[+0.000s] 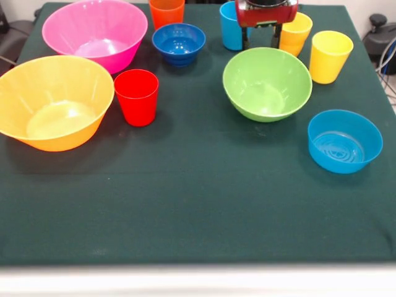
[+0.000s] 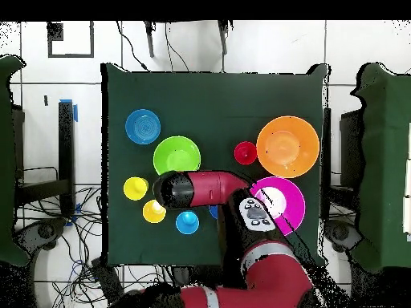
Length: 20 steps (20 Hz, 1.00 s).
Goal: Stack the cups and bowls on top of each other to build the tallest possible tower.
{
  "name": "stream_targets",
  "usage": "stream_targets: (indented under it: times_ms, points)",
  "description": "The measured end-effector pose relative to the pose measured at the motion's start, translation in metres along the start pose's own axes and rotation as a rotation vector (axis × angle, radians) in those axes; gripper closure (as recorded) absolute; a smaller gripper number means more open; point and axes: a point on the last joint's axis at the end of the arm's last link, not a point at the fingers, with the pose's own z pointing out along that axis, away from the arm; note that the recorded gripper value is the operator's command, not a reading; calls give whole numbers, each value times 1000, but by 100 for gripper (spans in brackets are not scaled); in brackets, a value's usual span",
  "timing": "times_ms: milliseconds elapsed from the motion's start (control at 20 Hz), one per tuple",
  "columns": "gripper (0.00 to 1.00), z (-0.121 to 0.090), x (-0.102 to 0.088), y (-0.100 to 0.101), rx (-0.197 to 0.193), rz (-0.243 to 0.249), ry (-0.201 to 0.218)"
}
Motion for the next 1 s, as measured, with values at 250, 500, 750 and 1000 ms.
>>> stream_targets:
  times_ms: [250, 500, 750, 1000]
  points:
    - [0, -15, -12, -2, 35, -10, -29]
    - [0, -26, -22, -9, 63, -8, -52]
    - [0, -31, -24, -21, 86, 7, -61]
    - [0, -38, -23, -36, 111, 25, -67]
